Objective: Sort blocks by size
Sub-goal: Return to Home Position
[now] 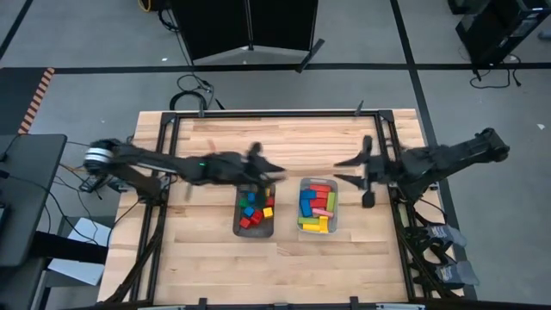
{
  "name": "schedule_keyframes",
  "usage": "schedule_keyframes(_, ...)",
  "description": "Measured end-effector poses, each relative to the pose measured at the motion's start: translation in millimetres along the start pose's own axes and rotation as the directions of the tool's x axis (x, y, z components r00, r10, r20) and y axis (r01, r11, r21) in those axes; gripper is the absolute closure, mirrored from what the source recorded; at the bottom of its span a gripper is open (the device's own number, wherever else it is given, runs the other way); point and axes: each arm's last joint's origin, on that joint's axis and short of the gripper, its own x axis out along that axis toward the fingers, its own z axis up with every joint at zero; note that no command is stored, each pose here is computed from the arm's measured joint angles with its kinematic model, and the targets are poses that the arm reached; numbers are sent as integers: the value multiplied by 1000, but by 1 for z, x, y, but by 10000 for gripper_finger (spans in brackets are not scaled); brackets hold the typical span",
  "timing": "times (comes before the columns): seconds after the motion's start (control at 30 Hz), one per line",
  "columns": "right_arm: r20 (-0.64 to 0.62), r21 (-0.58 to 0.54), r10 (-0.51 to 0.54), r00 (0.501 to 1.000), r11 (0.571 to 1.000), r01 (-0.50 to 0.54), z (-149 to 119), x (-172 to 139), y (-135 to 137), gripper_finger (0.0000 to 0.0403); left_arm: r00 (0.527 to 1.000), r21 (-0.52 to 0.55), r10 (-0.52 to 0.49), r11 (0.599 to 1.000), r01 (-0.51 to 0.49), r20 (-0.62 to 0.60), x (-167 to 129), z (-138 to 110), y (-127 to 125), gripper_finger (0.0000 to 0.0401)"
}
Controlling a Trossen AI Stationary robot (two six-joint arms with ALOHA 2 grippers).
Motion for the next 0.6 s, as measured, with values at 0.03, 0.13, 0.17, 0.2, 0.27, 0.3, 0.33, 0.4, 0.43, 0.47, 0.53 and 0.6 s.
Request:
schedule_keyframes(0.03, 3, -15, 0, 1000, 1000, 0, -10, 5, 3, 275, 1000, -2, 9, 1000, -9, 28, -14, -4, 5, 289)
schedule_keyframes(0.13, 29, -39, 0, 1000, 999, 1, -39, 12, 8, 346, 995, 2, 26, 1000, -26, 98, -60, -18, 18, 378)
schedule_keyframes(0.17, 48, -43, -1, 999, 999, 3, -46, 11, 8, 368, 993, 4, 28, 1000, -28, 112, -74, -23, 22, 388)
schedule_keyframes(0.2, 64, -48, 1, 998, 999, 2, -53, 9, 8, 385, 992, 18, 26, 999, -28, 122, -89, -30, 25, 389)
schedule_keyframes(0.27, 90, -61, 22, 996, 998, -16, -67, 3, 6, 391, 990, 56, 30, 998, -39, 140, -115, -43, 30, 389)
schedule_keyframes(0.3, 97, -66, 25, 995, 998, -18, -75, -1, 5, 388, 988, 63, 33, 997, -43, 154, -128, -51, 32, 391)
schedule_keyframes(0.33, 108, -65, 22, 994, 998, -15, -83, -6, 3, 387, 984, 62, 31, 997, -43, 175, -139, -57, 34, 394)
schedule_keyframes(0.4, 119, -66, 19, 993, 998, -11, -103, -15, -2, 391, 979, 58, 26, 998, -38, 201, -159, -75, 37, 397)
schedule_keyframes(0.43, 125, -65, 31, 992, 998, -23, -113, -19, -3, 394, 978, 52, 28, 998, -40, 208, -166, -86, 39, 397)
schedule_keyframes(0.47, 137, -59, 48, 989, 997, -40, -123, -23, -4, 395, 975, 41, 29, 998, -39, 220, -172, -95, 41, 397)
schedule_keyframes(0.53, 167, -44, 90, 982, 996, -83, -137, -32, -6, 396, 970, 27, 28, 999, -35, 243, -180, -113, 43, 398)
schedule_keyframes(0.6, 170, -43, 120, 978, 993, -114, -149, -39, -8, 395, 966, 24, 13, 1000, -20, 258, -185, -129, 44, 398)
